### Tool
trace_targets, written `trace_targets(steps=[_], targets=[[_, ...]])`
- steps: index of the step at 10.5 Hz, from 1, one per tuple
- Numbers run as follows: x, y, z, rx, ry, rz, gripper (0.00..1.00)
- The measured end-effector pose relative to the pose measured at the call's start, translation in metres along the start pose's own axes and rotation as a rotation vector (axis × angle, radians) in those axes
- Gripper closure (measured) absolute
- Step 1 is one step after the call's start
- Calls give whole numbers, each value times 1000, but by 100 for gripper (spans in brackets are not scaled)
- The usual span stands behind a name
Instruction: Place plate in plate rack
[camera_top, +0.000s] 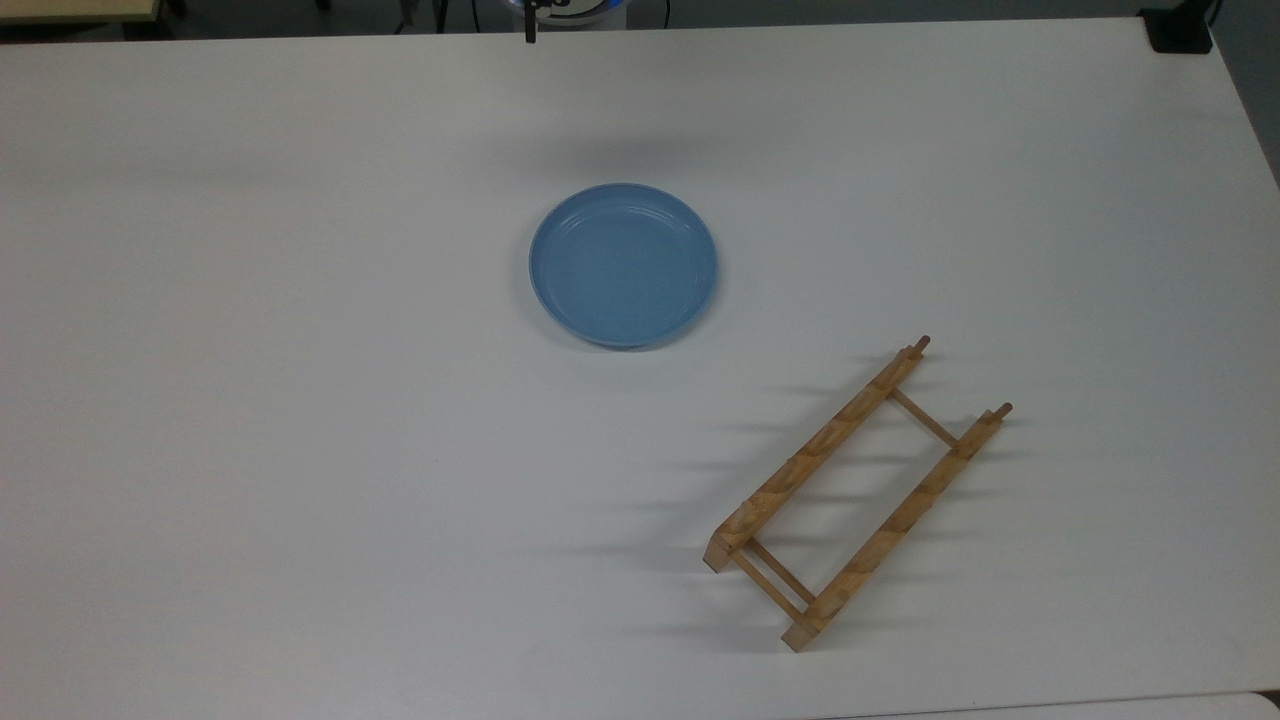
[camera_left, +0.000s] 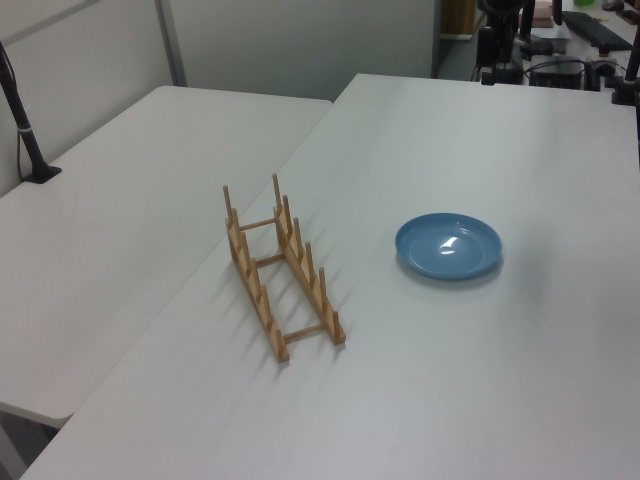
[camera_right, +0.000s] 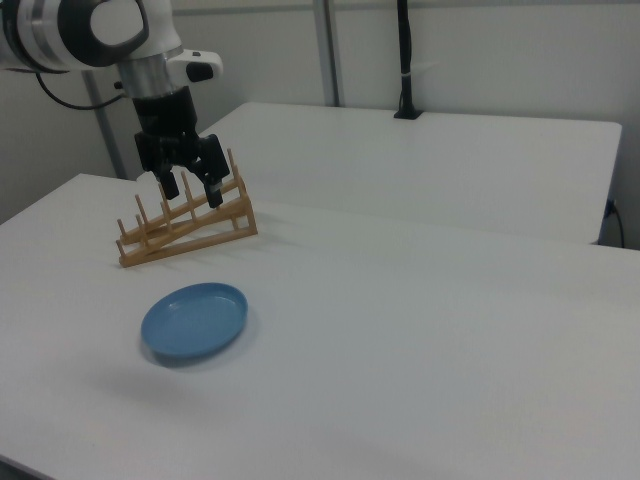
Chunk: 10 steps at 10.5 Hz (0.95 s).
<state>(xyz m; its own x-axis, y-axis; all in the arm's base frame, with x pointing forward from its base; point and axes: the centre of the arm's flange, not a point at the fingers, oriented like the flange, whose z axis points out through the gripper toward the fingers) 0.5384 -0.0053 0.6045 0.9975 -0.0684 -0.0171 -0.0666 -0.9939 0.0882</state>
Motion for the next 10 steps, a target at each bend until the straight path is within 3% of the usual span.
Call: trace_targets(steps=[10], targets=[[2, -2, 5, 0, -10, -9, 0]])
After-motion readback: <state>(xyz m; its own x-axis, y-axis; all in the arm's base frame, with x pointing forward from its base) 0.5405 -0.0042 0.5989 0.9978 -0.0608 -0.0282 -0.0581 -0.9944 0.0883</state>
